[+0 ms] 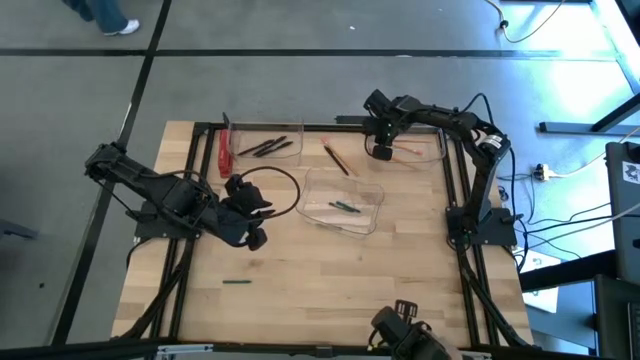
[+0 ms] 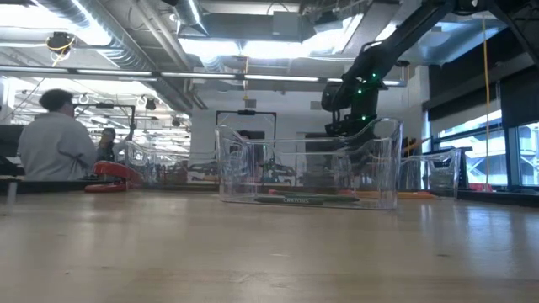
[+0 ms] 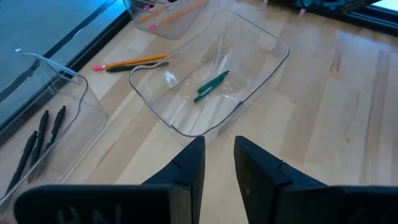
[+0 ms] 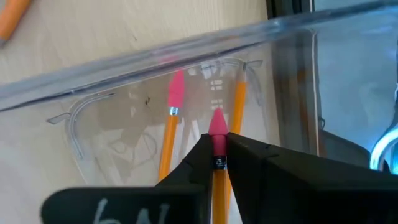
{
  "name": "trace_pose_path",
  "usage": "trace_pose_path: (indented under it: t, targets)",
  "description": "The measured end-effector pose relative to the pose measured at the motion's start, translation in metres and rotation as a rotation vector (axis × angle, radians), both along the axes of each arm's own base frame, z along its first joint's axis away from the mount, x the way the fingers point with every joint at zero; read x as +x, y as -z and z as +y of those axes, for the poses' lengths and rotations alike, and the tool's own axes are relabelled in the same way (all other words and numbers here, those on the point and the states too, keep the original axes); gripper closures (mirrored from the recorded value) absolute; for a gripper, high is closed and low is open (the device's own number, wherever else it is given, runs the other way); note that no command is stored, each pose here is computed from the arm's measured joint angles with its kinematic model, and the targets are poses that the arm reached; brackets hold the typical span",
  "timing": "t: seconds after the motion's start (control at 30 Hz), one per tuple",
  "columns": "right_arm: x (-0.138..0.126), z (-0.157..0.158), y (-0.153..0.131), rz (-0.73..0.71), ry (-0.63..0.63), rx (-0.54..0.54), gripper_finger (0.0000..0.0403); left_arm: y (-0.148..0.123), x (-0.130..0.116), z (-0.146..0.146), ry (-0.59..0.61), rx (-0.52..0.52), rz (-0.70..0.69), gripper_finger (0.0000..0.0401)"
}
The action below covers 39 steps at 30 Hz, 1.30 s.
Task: Sort crayons/erasers/pens/pencils in bins
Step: Put the orange pencil into the top right transparent bin, then put the green crayon into the middle transparent bin
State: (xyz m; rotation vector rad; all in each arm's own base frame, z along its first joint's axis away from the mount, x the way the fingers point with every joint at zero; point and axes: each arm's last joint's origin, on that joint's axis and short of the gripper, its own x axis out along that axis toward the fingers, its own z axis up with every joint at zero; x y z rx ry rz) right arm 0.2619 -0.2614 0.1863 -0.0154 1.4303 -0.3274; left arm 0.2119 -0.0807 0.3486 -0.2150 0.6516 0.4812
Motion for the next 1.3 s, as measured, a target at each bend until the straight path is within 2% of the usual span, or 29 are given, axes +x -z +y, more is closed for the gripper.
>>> trace_pose_path:
  t: [0.2, 0.43, 0.53, 0.63, 0.77, 0.9, 1.0, 1.17, 1.3]
  targets:
    - [0.001, -0.001, 0.000, -0.007, 0.000, -0.008, 0.0351, 0.000, 0.000, 0.000, 0.000, -0.001, 0.000, 0.0322]
    - [0.000, -0.001, 0.000, 0.000, 0.005, -0.018, 0.0295, 0.000, 0.000, 0.000, -0.005, -0.006, -0.003, 0.0322]
    - [-0.001, -0.004, -0.003, 0.048, 0.054, -0.080, 0.0280, 0.000, 0.000, 0.000, 0.007, -0.021, 0.006, 0.0322]
    - [-0.001, -0.007, -0.012, 0.098, 0.095, -0.117, 0.0277, 0.002, -0.001, -0.001, 0.026, -0.065, 0.035, 0.0322]
    - [0.001, -0.007, -0.039, 0.081, 0.088, -0.080, 0.0276, 0.007, -0.008, -0.003, 0.028, -0.136, 0.117, 0.0322]
    - [0.005, 0.001, -0.073, -0.015, 0.070, 0.009, 0.0276, 0.014, -0.021, -0.013, 0.060, -0.223, 0.246, 0.0322]
    - [0.009, 0.017, -0.101, -0.158, 0.002, 0.073, 0.0276, 0.018, -0.032, -0.025, 0.094, -0.263, 0.314, 0.0322]
    - [0.012, 0.063, -0.148, -0.384, -0.168, 0.143, 0.0276, 0.038, -0.049, -0.048, 0.186, -0.265, 0.403, 0.0322]
    - [0.012, 0.111, -0.182, -0.535, -0.388, 0.171, 0.0276, 0.064, -0.059, -0.059, 0.215, -0.276, 0.453, 0.0322]
